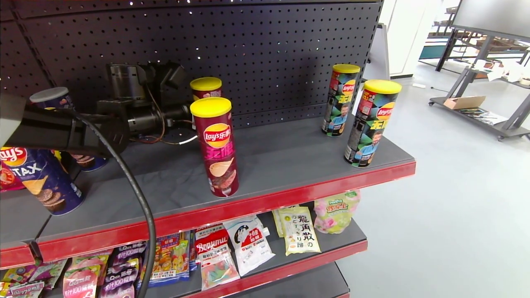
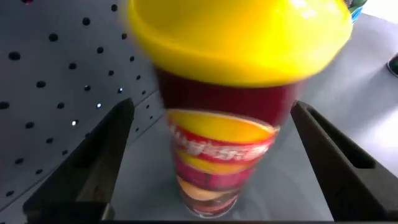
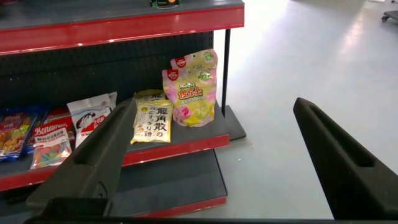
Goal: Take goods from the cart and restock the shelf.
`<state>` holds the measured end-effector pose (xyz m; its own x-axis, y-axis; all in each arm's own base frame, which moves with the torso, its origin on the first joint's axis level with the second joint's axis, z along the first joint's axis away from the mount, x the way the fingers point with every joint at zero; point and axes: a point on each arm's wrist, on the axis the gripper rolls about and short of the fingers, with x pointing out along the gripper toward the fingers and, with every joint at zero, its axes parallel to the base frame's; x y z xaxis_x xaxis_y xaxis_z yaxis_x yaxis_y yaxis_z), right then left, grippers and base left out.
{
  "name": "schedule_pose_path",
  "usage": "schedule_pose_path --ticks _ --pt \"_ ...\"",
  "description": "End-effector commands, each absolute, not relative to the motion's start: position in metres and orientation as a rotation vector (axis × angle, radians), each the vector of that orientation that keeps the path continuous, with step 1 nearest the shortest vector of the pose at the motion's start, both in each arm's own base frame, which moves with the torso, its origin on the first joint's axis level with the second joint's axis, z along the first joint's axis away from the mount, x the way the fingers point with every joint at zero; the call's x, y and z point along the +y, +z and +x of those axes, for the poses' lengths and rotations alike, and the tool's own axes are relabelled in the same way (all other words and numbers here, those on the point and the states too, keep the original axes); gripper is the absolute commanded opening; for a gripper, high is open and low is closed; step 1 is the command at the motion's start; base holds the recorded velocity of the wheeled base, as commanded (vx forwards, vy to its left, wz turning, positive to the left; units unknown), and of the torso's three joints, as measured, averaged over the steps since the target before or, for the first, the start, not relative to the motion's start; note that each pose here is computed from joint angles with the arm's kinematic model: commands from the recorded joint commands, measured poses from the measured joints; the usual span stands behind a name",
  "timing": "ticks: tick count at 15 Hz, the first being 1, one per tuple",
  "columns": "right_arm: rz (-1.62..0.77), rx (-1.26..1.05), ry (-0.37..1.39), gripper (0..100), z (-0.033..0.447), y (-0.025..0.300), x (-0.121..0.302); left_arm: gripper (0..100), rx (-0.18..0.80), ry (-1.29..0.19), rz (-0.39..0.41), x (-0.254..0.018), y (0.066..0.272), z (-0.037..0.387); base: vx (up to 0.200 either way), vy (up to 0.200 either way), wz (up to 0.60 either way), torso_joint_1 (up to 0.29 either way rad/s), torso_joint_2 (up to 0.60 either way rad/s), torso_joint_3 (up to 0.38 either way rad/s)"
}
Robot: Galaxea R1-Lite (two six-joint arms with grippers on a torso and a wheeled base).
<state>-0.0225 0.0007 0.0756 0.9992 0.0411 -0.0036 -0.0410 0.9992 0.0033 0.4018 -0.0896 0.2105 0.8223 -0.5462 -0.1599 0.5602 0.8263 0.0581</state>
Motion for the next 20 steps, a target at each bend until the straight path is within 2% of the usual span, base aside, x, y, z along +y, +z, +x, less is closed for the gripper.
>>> schedule_pose_path --ticks 1,5,9,11,13,15,17,19,20 --pt "0.003 0.002 0.043 100 -0.023 0.076 0.001 100 0.153 -0.58 0.107 -0.083 0.211 0.388 0.0 0.0 0.0 0.0 0.0 0.0" --pt "0.003 0.002 0.041 100 -0.023 0.076 0.001 100 0.227 -0.538 0.097 -0.06 0.201 0.357 0.0 0.0 0.0 0.0 0.0 0.0" --pt "0.003 0.003 0.041 100 -0.023 0.076 0.001 100 0.246 -0.486 0.093 -0.039 0.207 0.305 0.0 0.0 0.0 0.0 0.0 0.0" --pt "0.003 0.002 0.041 100 -0.023 0.076 0.001 100 0.251 -0.393 0.132 -0.031 0.208 0.246 0.0 0.0 0.0 0.0 0.0 0.0" --pt "0.003 0.002 0.043 100 -0.023 0.076 0.001 100 0.248 -0.323 0.168 -0.023 0.194 0.179 0.0 0.0 0.0 0.0 0.0 0.0" --pt "0.003 0.003 0.041 100 -0.023 0.076 0.001 100 0.163 -0.303 0.158 -0.014 0.188 0.098 0.0 0.0 0.0 0.0 0.0 0.0" --pt "0.003 0.003 0.043 100 -0.023 0.076 0.001 100 0.132 -0.276 0.087 -0.008 0.173 0.038 0.0 0.0 0.0 0.0 0.0 0.0" --pt "0.003 0.003 0.041 100 -0.023 0.076 0.001 100 0.145 -0.226 0.008 -0.003 0.165 0.002 0.0 0.0 0.0 0.0 0.0 0.0" --pt "0.003 0.003 0.043 100 -0.023 0.076 0.001 100 0.13 -0.224 0.002 -0.002 0.158 -0.008 0.0 0.0 0.0 0.0 0.0 0.0"
